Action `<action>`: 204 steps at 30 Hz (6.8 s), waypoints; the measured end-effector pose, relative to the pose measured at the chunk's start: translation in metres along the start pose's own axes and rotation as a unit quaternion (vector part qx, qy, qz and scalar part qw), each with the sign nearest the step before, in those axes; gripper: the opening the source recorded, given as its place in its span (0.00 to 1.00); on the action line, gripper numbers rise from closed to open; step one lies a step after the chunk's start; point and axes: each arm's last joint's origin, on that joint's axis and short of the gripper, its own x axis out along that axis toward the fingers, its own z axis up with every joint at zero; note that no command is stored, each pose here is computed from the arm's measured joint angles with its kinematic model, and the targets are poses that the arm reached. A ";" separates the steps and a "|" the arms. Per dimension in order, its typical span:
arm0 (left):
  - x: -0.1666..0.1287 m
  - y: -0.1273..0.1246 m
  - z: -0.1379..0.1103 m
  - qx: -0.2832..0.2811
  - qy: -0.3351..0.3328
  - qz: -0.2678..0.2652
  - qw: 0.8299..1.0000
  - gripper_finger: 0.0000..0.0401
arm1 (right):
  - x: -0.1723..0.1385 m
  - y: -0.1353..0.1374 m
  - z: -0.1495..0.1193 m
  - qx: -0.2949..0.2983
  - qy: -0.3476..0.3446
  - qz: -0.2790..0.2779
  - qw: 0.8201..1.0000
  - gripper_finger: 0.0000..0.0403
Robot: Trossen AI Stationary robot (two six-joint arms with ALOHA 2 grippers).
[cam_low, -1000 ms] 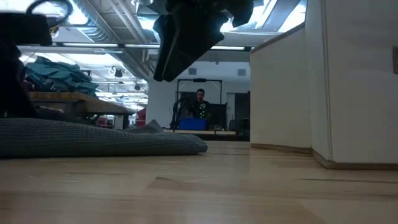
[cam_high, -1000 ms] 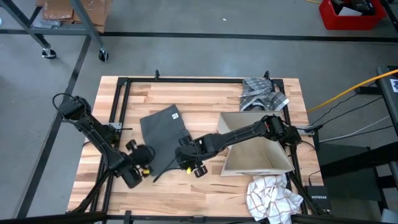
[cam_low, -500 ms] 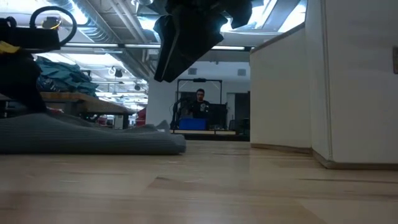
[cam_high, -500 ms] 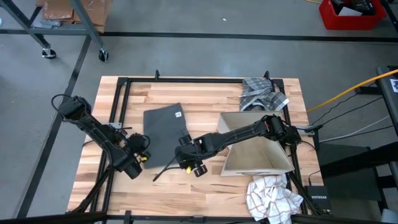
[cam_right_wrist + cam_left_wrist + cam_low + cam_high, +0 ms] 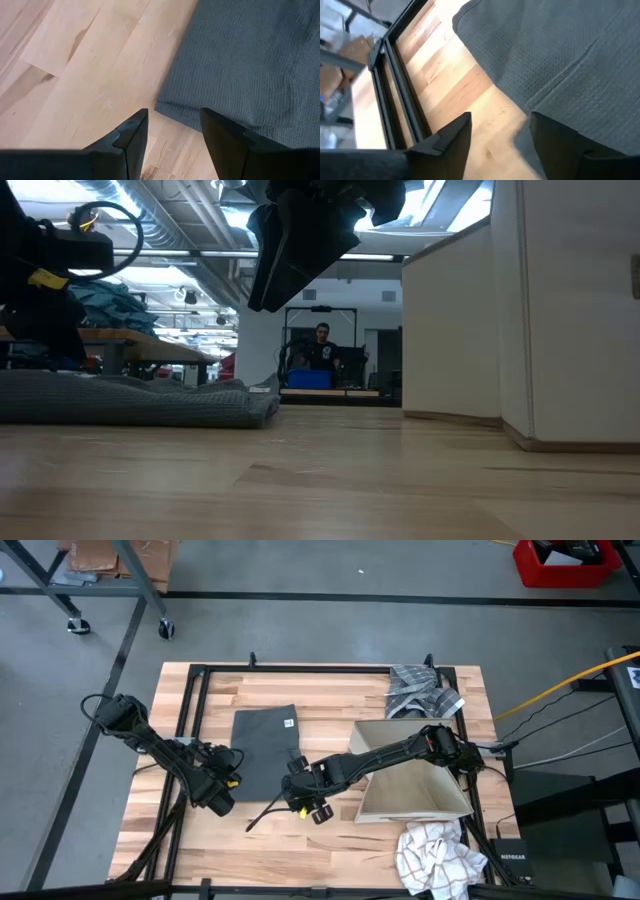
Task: Fold towel
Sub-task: Fold the gray towel
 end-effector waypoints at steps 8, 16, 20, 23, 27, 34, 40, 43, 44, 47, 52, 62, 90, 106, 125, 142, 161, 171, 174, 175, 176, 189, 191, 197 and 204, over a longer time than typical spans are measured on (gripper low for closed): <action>0.001 0.003 0.006 0.073 -0.014 0.017 0.997 0.48 | 0.004 -0.002 0.000 -0.022 -0.010 -0.015 1.000 0.46; -0.023 -0.014 0.018 0.108 0.022 -0.067 0.992 0.47 | 0.022 0.003 -0.010 -0.024 -0.008 -0.014 1.000 0.46; -0.039 -0.026 0.021 0.154 0.034 -0.144 0.977 0.46 | 0.031 0.006 -0.015 -0.024 -0.012 -0.015 1.000 0.46; -0.046 -0.034 0.019 0.182 0.037 -0.195 0.963 0.47 | 0.037 0.006 -0.016 -0.022 -0.029 -0.021 0.999 0.46; -0.051 -0.039 0.013 0.217 0.034 -0.229 0.948 0.48 | 0.046 0.009 -0.020 -0.021 -0.040 -0.025 0.999 0.46; -0.058 -0.039 0.005 0.233 0.023 -0.244 0.941 0.47 | 0.056 0.010 -0.026 -0.019 -0.052 -0.042 0.998 0.46; -0.066 -0.043 -0.001 0.259 0.002 -0.273 0.926 0.49 | 0.061 0.012 -0.030 -0.019 -0.052 -0.043 0.998 0.46; -0.067 -0.043 -0.003 0.264 -0.001 -0.276 0.924 0.49 | 0.063 0.013 -0.031 -0.018 -0.056 -0.045 0.997 0.46; -0.067 -0.044 -0.003 0.263 0.000 -0.276 0.924 0.49 | 0.064 0.013 -0.031 -0.018 -0.056 -0.045 0.997 0.46; -0.065 -0.047 -0.007 0.270 0.001 -0.270 0.924 0.49 | 0.066 0.012 -0.032 -0.017 -0.052 -0.058 0.997 0.46; -0.058 -0.059 -0.015 0.314 0.001 -0.243 0.918 0.49 | 0.077 0.013 -0.035 -0.017 -0.039 -0.075 0.996 0.46; -0.038 -0.083 -0.034 0.354 0.017 -0.178 0.918 0.49 | 0.088 0.015 -0.038 -0.018 -0.032 -0.073 0.997 0.46; -0.071 -0.101 -0.040 0.284 -0.017 -0.223 0.933 0.01 | 0.083 0.055 -0.029 0.090 -0.041 0.013 0.995 0.02; -0.167 -0.110 -0.016 0.229 -0.014 -0.380 0.896 0.00 | 0.007 0.137 0.026 0.073 -0.052 0.071 0.993 0.01; -0.195 -0.103 0.002 0.174 0.021 -0.410 0.895 0.00 | -0.036 0.133 0.038 0.102 -0.030 -0.053 0.993 0.00; -0.177 -0.061 0.026 0.096 0.015 -0.233 0.968 0.00 | -0.052 0.031 0.040 0.167 -0.034 -0.109 0.979 0.00; -0.185 -0.083 0.034 0.093 0.019 -0.336 0.937 0.00 | -0.049 0.027 0.025 0.165 0.032 -0.038 0.985 0.00; -0.191 -0.090 0.036 0.078 0.022 -0.379 0.922 0.00 | -0.055 0.070 0.032 0.125 0.029 -0.005 0.992 0.00; -0.191 -0.090 0.035 0.053 0.032 -0.375 0.925 0.00 | -0.055 0.071 0.033 0.137 0.029 -0.012 0.990 0.00; -0.190 -0.089 0.035 0.034 0.038 -0.373 0.927 0.00 | -0.055 0.070 0.033 0.144 0.029 -0.016 0.989 0.00; -0.190 -0.089 0.036 0.014 0.043 -0.368 0.929 0.00 | -0.055 0.070 0.032 0.151 0.029 -0.020 0.988 0.00; -0.181 -0.075 0.031 -0.200 0.116 -0.277 0.933 0.00 | -0.048 0.023 0.024 0.231 0.031 -0.054 0.971 0.00; -0.179 -0.072 0.031 -0.211 0.115 -0.258 0.936 0.00 | -0.047 0.014 0.022 0.229 0.033 -0.058 0.971 0.00; -0.173 -0.063 0.030 -0.217 0.110 -0.207 0.948 0.00 | -0.045 -0.014 0.019 0.225 0.012 -0.070 0.972 0.00; -0.168 -0.076 0.025 -0.229 0.115 -0.189 0.948 0.00 | -0.043 -0.033 0.014 0.240 0.007 -0.059 0.969 0.00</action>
